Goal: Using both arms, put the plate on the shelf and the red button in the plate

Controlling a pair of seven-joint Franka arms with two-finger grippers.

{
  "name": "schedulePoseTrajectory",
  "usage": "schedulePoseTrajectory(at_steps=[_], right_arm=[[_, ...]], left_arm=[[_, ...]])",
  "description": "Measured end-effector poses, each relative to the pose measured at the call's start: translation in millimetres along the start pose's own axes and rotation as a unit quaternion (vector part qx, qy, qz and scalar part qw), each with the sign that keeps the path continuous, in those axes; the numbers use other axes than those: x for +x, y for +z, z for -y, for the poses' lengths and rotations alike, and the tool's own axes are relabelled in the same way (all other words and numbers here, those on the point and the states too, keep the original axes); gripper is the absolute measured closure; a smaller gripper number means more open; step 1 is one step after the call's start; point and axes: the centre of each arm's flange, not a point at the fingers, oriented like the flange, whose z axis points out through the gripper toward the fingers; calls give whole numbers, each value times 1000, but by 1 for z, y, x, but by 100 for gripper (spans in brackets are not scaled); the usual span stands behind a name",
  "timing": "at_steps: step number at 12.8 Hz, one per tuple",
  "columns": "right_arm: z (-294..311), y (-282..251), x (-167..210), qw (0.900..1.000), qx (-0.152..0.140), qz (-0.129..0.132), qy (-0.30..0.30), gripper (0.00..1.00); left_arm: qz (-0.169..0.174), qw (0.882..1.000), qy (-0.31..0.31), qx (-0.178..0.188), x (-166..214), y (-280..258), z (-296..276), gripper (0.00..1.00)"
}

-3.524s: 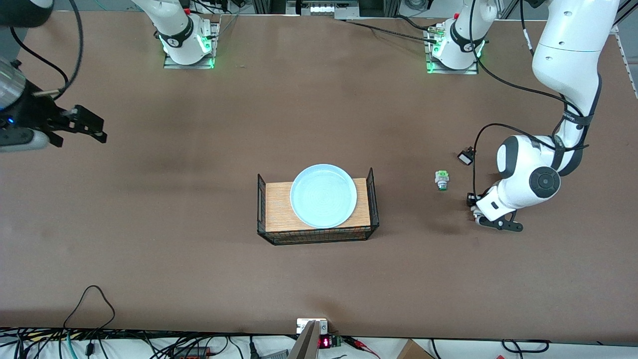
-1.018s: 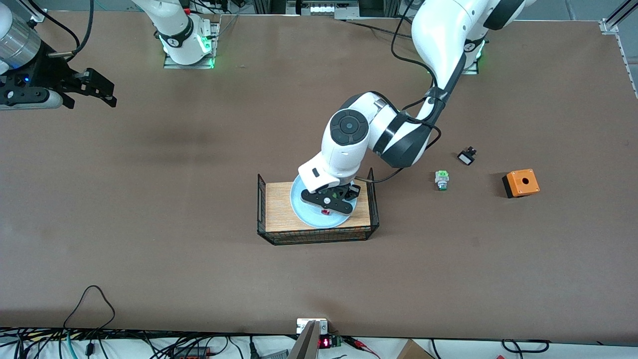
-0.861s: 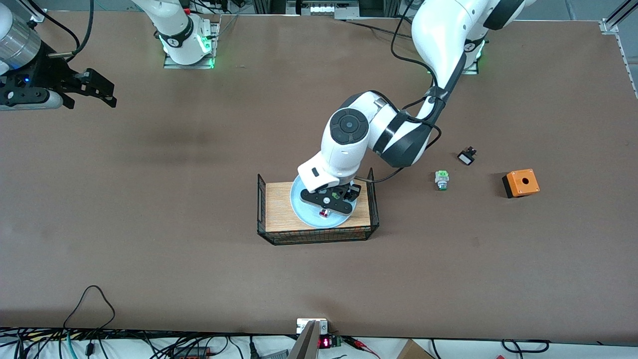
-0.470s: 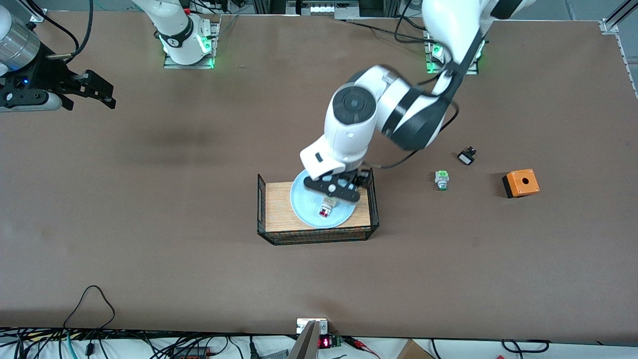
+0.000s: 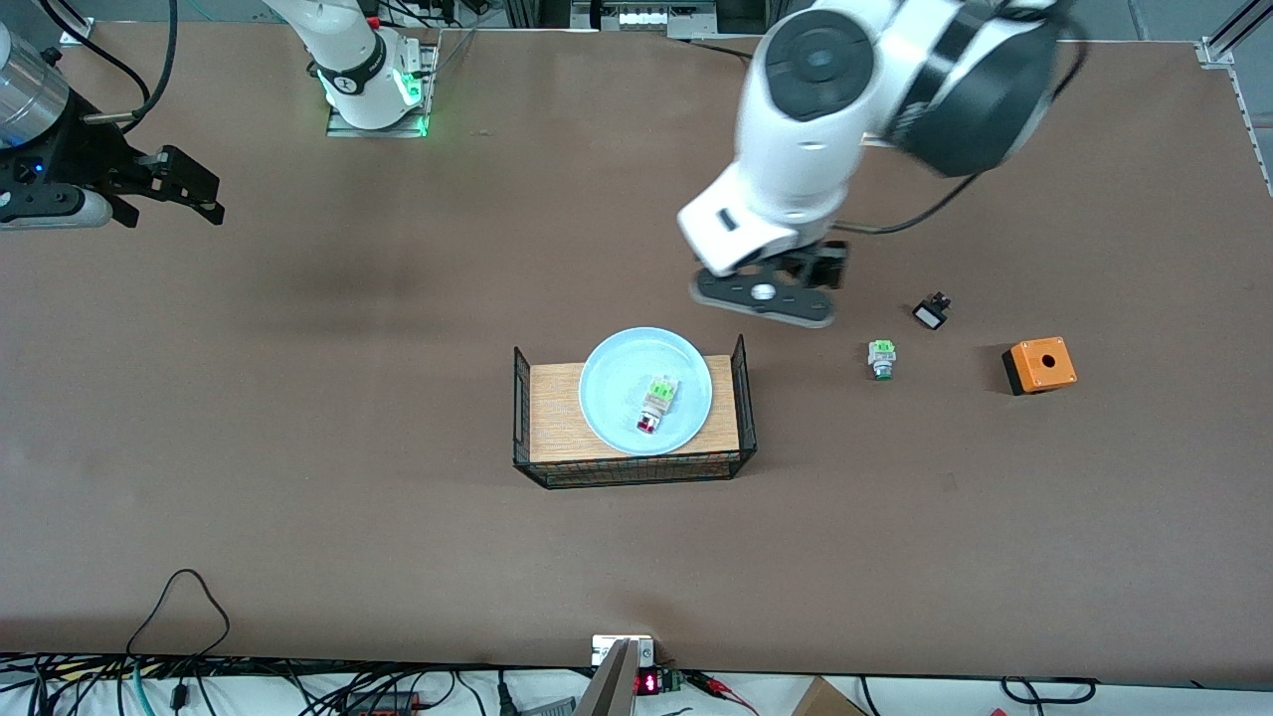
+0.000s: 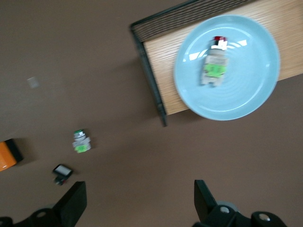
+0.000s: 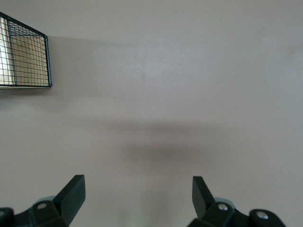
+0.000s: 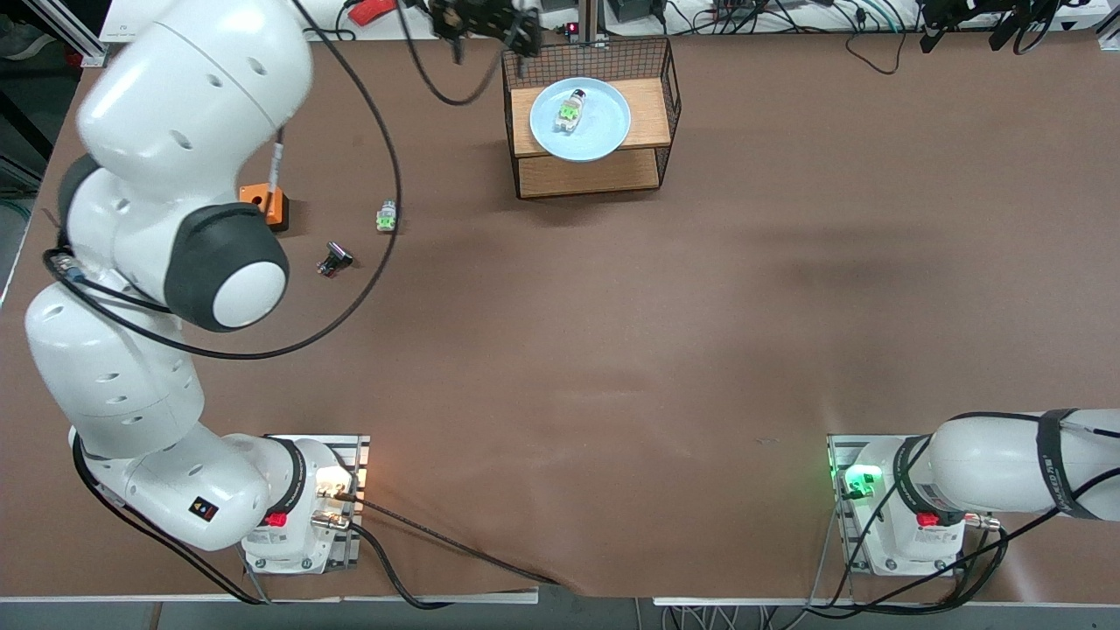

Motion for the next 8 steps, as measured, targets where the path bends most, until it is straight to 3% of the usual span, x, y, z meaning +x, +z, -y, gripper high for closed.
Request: schedulePoseTrajectory(at_steps=[4,6,8], right_arm=[[-4,0,0,1000,-18,0,9,0],[-4,0,0,1000,-18,0,18,0],[-4,0,0,1000,-18,1,19,0]], left_arm=[[29,999,40,-6,5,-14,157,0],[38,999,28,-12,-2,-4,218,0],[5,1000,0,-13,-17,-1,256,0]])
